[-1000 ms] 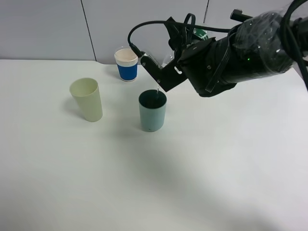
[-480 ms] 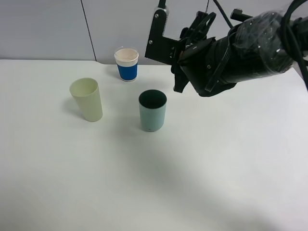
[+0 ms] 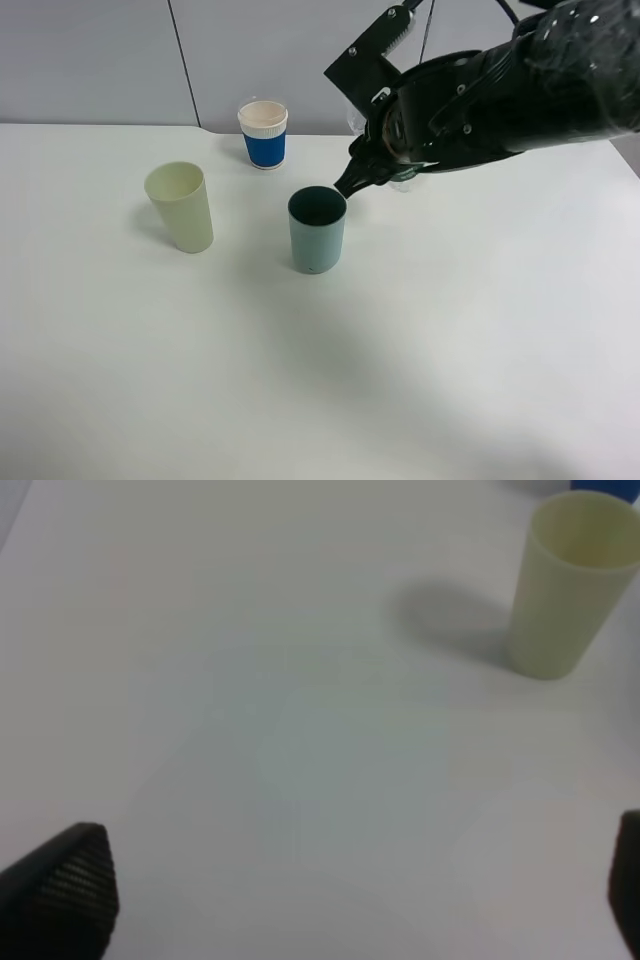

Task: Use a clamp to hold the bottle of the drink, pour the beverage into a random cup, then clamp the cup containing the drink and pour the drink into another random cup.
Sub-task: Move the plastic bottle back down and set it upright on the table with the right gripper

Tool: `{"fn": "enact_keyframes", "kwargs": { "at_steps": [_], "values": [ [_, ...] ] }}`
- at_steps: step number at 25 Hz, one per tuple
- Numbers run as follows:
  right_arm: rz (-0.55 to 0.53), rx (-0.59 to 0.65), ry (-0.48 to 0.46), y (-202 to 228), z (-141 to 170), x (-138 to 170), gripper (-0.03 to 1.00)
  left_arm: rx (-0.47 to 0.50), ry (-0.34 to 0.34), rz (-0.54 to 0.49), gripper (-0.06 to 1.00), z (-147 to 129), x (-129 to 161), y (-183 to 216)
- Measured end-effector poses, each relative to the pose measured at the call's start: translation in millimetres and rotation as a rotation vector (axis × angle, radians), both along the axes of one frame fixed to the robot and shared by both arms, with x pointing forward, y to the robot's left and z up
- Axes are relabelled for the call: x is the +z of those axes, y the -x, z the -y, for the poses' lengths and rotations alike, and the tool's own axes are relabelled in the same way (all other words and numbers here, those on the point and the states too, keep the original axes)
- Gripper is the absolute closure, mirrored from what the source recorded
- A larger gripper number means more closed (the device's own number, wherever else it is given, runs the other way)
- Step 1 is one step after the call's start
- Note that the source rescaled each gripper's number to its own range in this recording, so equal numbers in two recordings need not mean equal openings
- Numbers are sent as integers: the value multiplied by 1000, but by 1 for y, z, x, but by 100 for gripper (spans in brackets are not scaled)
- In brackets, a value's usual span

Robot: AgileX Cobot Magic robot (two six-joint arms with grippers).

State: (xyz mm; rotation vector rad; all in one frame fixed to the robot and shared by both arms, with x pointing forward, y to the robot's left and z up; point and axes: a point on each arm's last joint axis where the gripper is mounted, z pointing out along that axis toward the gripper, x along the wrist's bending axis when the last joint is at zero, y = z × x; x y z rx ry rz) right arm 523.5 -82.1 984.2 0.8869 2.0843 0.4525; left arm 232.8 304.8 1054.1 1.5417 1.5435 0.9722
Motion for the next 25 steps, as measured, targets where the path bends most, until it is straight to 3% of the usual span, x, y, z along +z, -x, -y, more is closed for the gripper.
{"fn": "enact_keyframes", "kwargs": {
  "at_steps": [8, 12, 17, 25],
  "values": [
    [-59, -150, -258, 7, 22, 35, 95, 0, 0, 0, -6, 0, 0, 0],
    [-98, -84, -351, 12, 30, 56, 95, 0, 0, 0, -6, 0, 0, 0],
    [-115, 44, -396, 14, 40, 74, 95, 0, 0, 0, -6, 0, 0, 0],
    [-35, 72, -414, 0, 65, 88, 95, 0, 0, 0, -6, 0, 0, 0]
  ]
}}
